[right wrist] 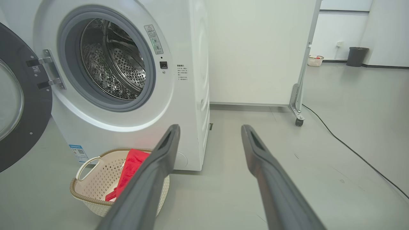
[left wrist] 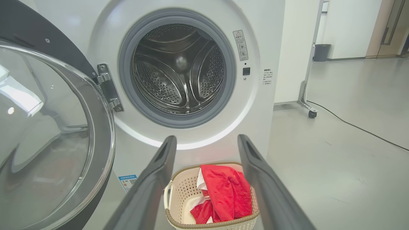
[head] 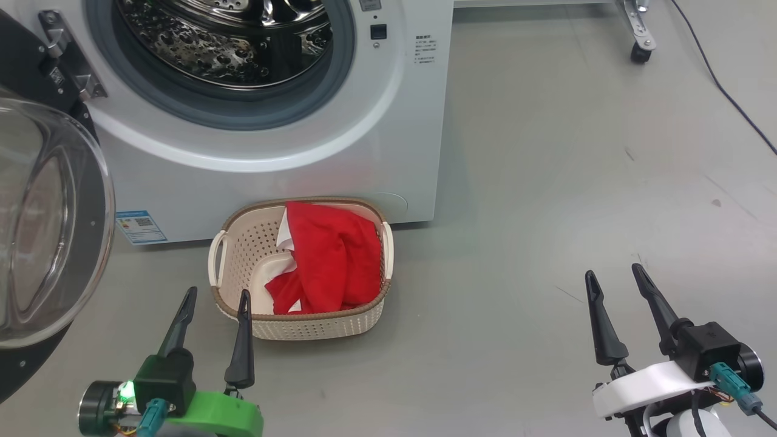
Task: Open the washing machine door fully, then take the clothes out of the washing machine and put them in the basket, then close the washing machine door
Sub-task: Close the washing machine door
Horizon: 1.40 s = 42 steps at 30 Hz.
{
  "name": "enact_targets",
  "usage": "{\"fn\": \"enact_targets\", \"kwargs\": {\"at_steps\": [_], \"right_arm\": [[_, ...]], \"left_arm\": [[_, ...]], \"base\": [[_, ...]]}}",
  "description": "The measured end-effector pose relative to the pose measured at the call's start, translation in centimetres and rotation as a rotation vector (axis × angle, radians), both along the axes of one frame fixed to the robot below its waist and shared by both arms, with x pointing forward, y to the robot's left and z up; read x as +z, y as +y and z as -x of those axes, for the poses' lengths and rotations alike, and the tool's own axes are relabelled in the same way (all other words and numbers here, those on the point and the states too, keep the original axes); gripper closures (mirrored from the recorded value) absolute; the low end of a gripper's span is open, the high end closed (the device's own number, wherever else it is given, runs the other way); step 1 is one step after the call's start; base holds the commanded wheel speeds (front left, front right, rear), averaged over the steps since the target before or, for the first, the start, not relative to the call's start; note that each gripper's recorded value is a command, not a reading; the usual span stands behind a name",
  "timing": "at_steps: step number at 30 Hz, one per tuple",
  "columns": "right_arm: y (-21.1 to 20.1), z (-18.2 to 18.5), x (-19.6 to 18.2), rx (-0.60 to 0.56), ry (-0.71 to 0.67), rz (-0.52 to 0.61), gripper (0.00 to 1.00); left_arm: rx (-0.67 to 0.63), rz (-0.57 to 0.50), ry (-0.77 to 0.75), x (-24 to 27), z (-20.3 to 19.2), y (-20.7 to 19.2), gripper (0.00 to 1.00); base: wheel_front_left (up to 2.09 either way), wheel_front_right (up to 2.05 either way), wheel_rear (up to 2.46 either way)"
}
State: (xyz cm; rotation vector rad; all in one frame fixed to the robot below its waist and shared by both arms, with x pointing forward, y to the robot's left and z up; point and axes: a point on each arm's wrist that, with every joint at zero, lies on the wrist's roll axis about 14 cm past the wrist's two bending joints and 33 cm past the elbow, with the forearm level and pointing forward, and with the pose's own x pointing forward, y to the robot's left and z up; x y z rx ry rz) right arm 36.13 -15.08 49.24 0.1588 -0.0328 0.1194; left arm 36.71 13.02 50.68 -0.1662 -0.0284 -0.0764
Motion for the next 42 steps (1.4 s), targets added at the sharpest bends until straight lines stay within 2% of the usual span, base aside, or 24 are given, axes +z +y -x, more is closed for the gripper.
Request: {"fn": "enact_targets", "kwargs": {"at_steps": [10, 24, 33, 42], "right_arm": [[1.8, -0.9, 0.1, 0.065, -0.005, 0.009, 0.0], [6.9, -2.8, 0.0, 0.225, -0.005, 0.005, 0.0], [10.7, -3.0, -0.3, 0.332, 0.008, -0.008, 0.0], [12.6, -2.8, -0.4, 0.389, 0.017, -0.015, 0.0]], "left_arm": [[0.065, -0.003, -0.004, 0.2, 1.0, 2.0, 0.0], [0.227, 0.001, -0.003, 0.2, 3.5, 6.8, 0.0], [0.331, -0.007, -0.009, 0.4, 5.3, 9.8, 0.0], [0.385, -0.003, -0.013, 0.5, 6.3, 11.2, 0.0]], "base": [[0.0, 0.0, 0.0], [0.0, 0.0, 0.0], [0.0, 0.0, 0.0], [0.0, 0.0, 0.0]]}}
